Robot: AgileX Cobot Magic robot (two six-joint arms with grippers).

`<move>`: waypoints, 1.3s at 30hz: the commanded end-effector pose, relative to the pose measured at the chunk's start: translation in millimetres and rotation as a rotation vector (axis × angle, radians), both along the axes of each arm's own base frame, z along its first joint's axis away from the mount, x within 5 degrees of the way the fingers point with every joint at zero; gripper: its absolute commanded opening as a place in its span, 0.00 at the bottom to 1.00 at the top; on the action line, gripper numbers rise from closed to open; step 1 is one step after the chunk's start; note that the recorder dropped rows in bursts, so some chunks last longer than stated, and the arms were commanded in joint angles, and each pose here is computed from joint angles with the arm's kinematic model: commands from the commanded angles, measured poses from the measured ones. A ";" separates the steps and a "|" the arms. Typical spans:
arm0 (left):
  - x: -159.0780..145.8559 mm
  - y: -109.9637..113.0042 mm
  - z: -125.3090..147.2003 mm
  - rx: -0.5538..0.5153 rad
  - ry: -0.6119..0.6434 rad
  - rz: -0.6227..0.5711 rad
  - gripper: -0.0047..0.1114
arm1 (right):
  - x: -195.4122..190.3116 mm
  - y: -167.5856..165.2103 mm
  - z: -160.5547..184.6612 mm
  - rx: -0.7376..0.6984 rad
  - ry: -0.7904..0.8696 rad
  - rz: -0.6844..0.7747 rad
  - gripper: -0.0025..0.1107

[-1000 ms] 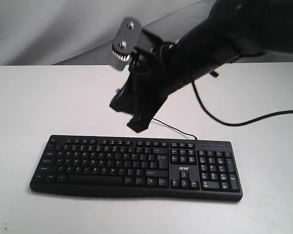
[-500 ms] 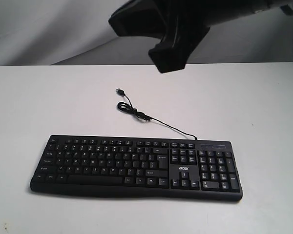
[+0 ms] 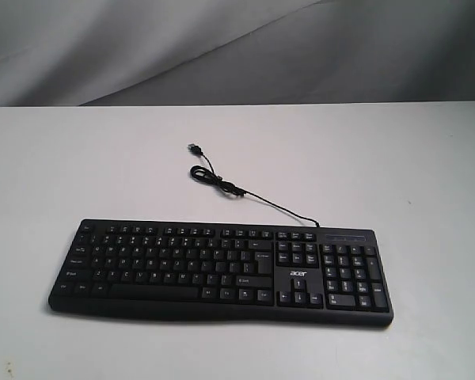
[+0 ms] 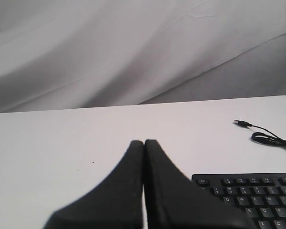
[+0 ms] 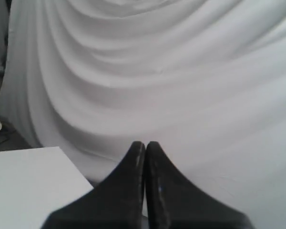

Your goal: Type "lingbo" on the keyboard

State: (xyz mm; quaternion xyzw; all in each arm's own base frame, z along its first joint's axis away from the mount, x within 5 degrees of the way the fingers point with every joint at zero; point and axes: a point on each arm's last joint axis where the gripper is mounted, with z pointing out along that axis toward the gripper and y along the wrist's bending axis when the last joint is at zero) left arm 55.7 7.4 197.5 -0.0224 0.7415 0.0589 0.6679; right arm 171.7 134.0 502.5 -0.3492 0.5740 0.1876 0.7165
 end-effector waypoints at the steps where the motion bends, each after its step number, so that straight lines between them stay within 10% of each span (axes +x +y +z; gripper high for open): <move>1: -0.1 -0.4 -0.8 -0.001 -0.006 -0.006 0.04 | -6.8 -32.2 -4.0 0.224 0.171 -0.099 0.02; 9: -0.1 -0.4 -0.8 -0.001 -0.006 -0.006 0.04 | -53.0 -91.0 -9.6 0.503 0.140 -0.308 0.02; 20: -0.1 -0.4 -0.8 -0.001 -0.006 -0.006 0.04 | -125.3 -127.5 -93.4 0.125 0.126 -0.681 0.02; 39: -0.1 -0.4 -0.8 -0.001 -0.006 -0.006 0.04 | -144.5 -138.5 -211.4 0.133 0.106 -0.790 0.02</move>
